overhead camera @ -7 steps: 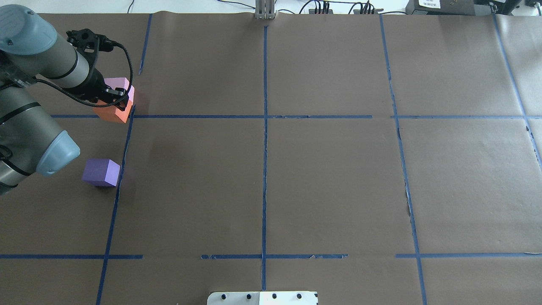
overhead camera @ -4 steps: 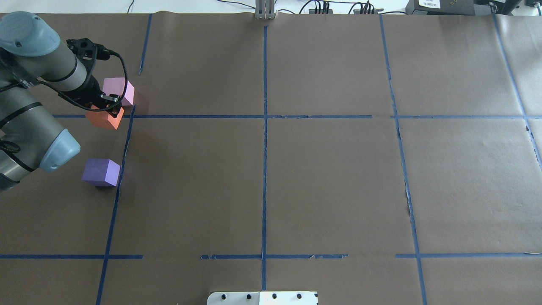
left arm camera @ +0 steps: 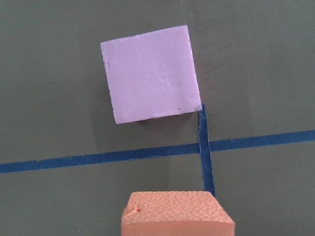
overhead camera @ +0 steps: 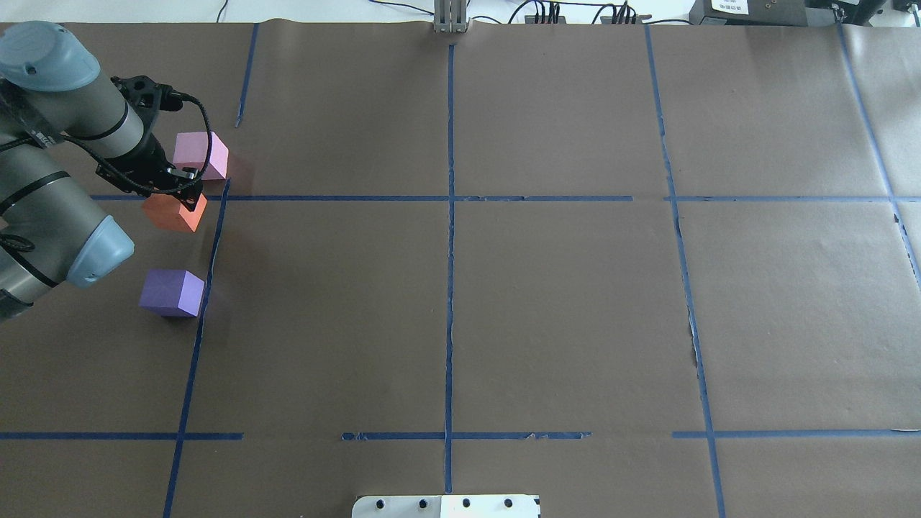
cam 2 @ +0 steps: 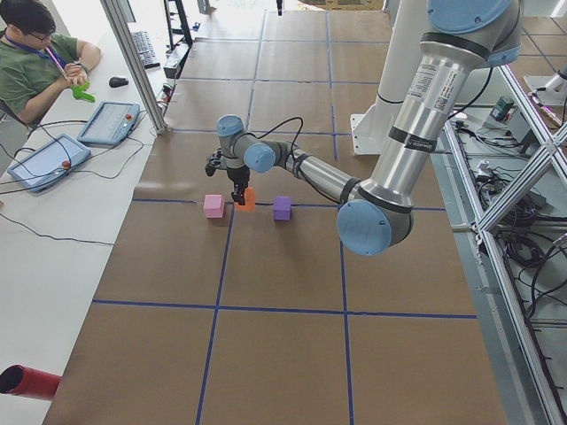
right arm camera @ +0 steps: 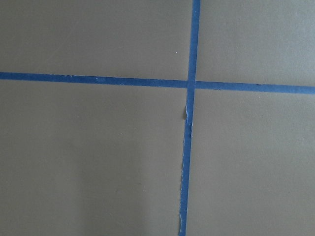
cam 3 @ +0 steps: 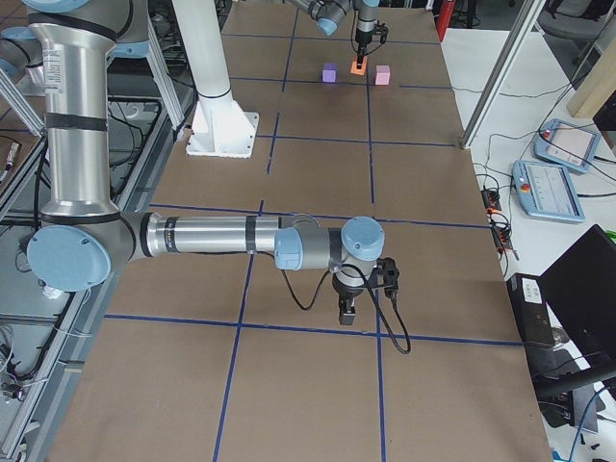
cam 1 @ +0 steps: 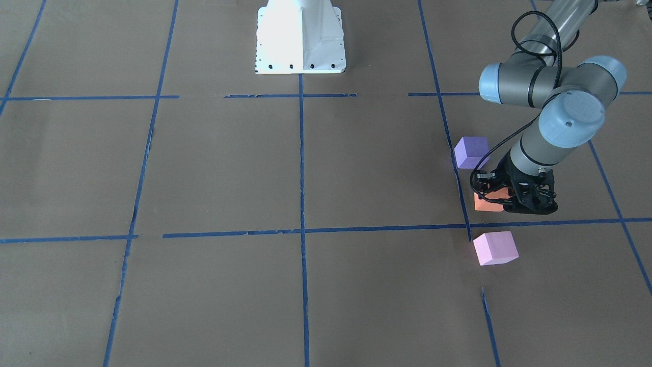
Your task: Arrange blocks in a line
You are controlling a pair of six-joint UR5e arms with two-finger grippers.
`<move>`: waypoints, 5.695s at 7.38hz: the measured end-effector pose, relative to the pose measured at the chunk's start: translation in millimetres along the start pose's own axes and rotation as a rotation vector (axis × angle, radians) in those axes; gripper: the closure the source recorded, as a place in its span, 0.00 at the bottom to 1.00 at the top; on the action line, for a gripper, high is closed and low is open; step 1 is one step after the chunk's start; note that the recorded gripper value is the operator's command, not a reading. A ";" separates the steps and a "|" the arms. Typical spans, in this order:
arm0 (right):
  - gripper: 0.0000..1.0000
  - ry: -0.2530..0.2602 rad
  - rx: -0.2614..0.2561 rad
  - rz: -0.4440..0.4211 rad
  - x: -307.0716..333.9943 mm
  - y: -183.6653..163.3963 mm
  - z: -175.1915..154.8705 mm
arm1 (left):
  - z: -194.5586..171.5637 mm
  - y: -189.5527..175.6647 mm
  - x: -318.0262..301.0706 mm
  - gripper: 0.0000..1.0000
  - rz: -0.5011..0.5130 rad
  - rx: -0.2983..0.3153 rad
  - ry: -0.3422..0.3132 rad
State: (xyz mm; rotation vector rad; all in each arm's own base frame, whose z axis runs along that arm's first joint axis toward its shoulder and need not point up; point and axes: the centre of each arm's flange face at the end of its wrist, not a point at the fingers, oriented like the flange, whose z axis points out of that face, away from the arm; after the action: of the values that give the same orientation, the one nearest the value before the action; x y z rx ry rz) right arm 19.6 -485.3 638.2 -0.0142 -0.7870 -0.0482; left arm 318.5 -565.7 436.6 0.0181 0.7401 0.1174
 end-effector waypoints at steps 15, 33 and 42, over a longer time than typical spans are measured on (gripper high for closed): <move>0.00 0.001 -0.001 0.001 0.5 0.2 0.6 | 20.9 9.5 -6.0 0.59 -0.152 -0.035 0.066; 0.00 0.000 -0.001 0.001 0.4 0.3 0.7 | -105.8 28.0 -195.6 0.00 0.170 0.166 0.042; 0.00 0.000 0.000 0.000 0.1 0.0 0.1 | -75.9 111.8 -422.0 0.00 0.002 0.040 0.021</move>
State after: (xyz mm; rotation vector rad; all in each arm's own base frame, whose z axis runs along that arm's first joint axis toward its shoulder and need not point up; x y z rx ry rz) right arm 19.6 -485.3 638.3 -0.0144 -0.7872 -0.0481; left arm -52.8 -504.3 670.4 0.0556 0.7636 0.1044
